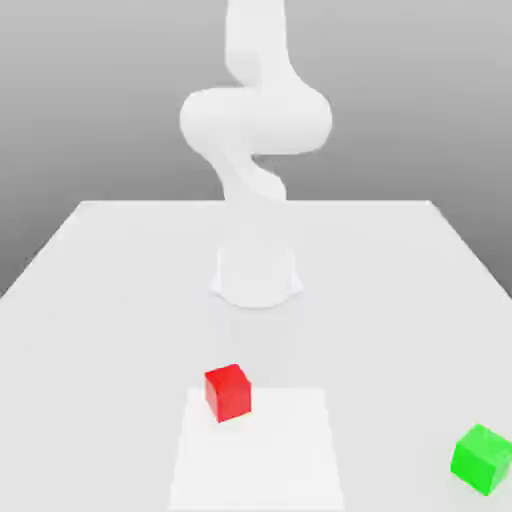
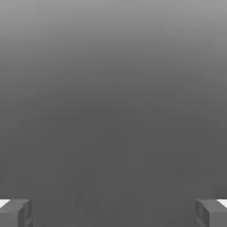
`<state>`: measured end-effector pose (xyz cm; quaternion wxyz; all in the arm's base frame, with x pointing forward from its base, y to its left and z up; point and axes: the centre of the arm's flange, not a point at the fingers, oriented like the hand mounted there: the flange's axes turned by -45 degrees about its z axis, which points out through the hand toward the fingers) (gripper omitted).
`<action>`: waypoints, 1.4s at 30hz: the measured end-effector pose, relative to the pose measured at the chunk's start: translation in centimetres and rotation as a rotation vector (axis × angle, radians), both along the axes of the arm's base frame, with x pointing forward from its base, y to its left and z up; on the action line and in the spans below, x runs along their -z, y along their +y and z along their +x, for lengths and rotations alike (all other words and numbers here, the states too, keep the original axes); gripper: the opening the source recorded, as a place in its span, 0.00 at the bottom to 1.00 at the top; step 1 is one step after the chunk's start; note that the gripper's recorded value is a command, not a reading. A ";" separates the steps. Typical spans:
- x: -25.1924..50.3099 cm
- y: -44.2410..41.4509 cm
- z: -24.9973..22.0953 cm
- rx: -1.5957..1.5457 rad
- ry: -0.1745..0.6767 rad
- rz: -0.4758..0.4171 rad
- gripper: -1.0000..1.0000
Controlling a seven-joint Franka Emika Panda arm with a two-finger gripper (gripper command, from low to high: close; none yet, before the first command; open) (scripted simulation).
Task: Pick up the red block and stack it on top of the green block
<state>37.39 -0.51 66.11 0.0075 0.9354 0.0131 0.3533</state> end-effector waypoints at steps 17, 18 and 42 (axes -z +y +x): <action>42.8 -3.3 -1.8 -0.352 0.661 -0.140 0.50; 44.9 -3.3 -2.6 -0.370 0.687 -0.140 0.50; 44.8 -0.2 -1.3 -0.468 0.711 -0.176 0.00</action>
